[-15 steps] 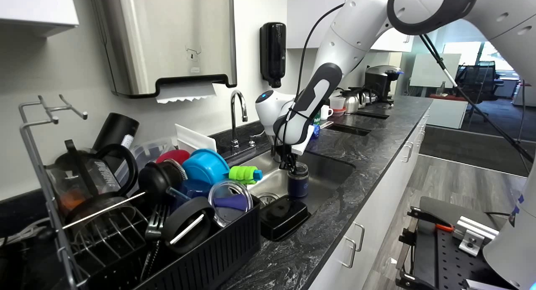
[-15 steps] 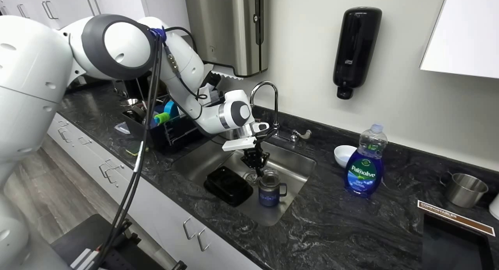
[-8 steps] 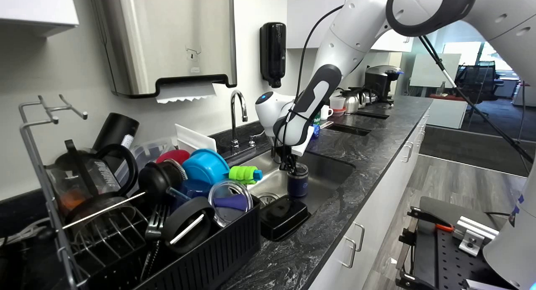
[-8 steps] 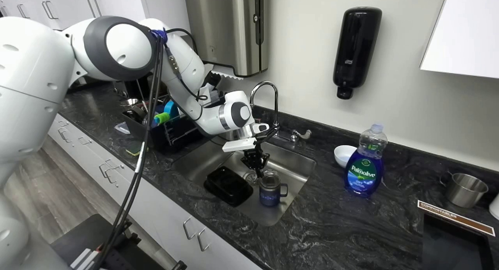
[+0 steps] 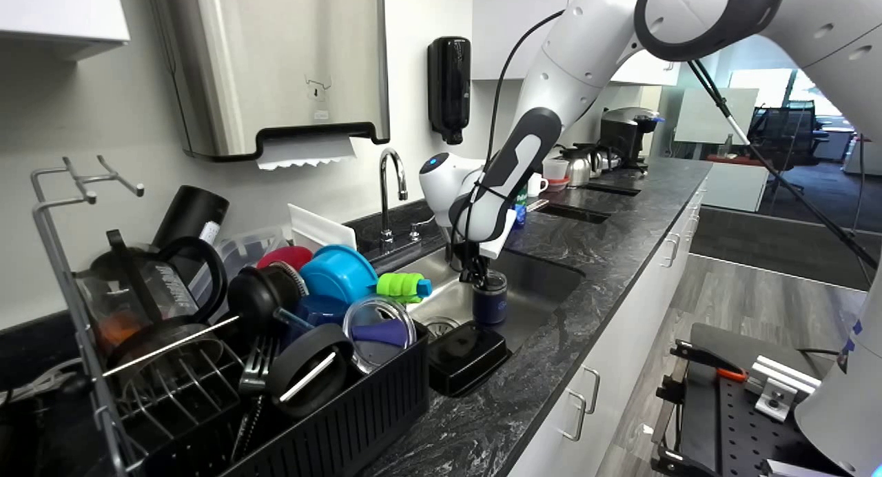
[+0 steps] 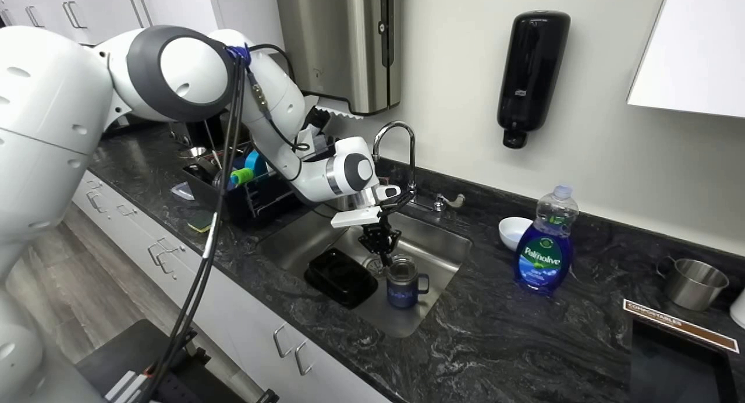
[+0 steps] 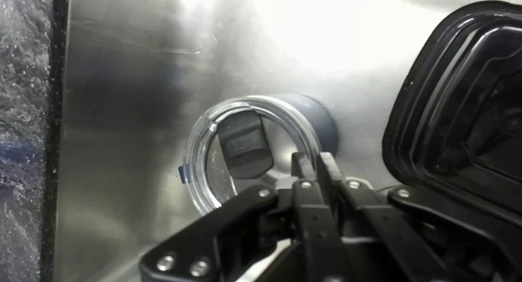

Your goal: Place the lid on the dark blue thermos

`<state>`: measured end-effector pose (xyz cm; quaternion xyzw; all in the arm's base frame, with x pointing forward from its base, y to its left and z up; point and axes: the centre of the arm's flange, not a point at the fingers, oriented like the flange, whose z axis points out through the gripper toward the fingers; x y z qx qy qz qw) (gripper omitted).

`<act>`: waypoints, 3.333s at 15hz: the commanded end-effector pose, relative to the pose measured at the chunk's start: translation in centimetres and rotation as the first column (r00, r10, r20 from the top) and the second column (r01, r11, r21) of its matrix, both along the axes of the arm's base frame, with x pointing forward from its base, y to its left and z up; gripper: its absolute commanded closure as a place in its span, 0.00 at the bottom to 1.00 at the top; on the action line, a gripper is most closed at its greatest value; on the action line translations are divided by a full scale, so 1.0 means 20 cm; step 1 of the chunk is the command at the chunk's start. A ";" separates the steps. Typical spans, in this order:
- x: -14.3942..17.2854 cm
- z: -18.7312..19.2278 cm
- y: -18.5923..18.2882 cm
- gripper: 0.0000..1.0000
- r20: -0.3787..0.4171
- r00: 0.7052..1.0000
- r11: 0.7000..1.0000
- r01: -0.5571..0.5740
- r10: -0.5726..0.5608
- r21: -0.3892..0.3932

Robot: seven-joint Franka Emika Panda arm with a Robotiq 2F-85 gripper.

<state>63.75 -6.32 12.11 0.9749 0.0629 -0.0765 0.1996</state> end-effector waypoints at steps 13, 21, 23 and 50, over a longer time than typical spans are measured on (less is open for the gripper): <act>0.02 -0.04 0.00 0.45 -0.032 0.999 1.000 0.001 -0.001 0.012; 0.03 0.06 0.00 0.00 -0.056 0.998 0.999 0.032 -0.031 0.020; 0.03 0.12 -0.01 0.00 -0.070 0.997 0.999 0.034 -0.032 0.037; 0.07 0.32 -0.40 0.00 0.069 0.933 0.863 0.296 -0.353 0.410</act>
